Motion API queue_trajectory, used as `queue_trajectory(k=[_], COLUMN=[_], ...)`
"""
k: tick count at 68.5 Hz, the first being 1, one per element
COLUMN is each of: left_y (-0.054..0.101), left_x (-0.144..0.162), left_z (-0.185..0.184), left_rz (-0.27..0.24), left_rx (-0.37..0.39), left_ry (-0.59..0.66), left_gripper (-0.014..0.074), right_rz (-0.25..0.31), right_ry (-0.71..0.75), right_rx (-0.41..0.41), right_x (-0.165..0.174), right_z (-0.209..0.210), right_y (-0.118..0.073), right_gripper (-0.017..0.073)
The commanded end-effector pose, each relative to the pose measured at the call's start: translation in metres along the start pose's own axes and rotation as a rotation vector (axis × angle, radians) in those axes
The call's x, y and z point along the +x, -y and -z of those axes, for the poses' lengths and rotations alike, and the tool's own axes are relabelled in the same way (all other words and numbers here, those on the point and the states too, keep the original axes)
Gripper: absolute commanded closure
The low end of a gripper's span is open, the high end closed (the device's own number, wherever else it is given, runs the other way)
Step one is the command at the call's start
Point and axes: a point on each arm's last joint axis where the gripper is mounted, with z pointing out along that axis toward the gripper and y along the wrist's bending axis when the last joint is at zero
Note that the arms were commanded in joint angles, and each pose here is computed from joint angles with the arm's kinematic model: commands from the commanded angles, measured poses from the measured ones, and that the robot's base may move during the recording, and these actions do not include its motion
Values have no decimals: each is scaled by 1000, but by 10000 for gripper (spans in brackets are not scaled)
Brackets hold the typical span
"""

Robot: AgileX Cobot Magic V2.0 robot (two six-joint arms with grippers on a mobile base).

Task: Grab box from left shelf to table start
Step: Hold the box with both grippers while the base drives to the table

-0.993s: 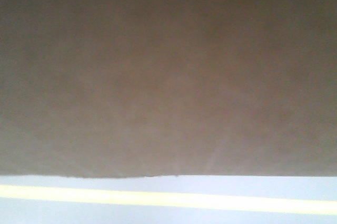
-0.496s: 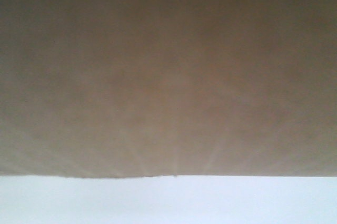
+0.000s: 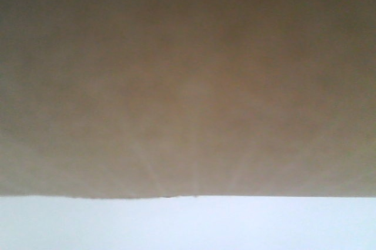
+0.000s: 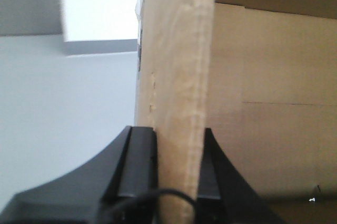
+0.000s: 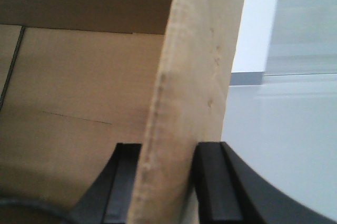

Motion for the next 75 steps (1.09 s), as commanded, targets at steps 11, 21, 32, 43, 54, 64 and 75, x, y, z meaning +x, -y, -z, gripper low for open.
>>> queue_trajectory(k=[11, 21, 32, 43, 54, 64, 75], left_y=[6, 6, 6, 6, 6, 6, 6], left_x=[-27, -27, -27, -27, -27, -28, -28], left_z=[10, 10, 10, 10, 10, 10, 10], left_rz=[45, 45, 43, 43, 43, 42, 42], left_rx=[64, 64, 62, 62, 62, 61, 61], left_ry=[236, 234, 235, 235, 235, 235, 235], left_gripper=[686, 686, 686, 686, 686, 686, 686], right_rz=[49, 49, 49, 48, 48, 48, 48], right_ry=[132, 132, 131, 131, 131, 131, 131], right_rx=[69, 69, 69, 70, 70, 70, 70], right_x=[-19, -19, -19, -19, -19, -19, -19], right_z=[2, 2, 2, 1, 1, 1, 1], right_y=[4, 4, 4, 4, 4, 4, 4], right_gripper=[500, 500, 500, 500, 500, 500, 500])
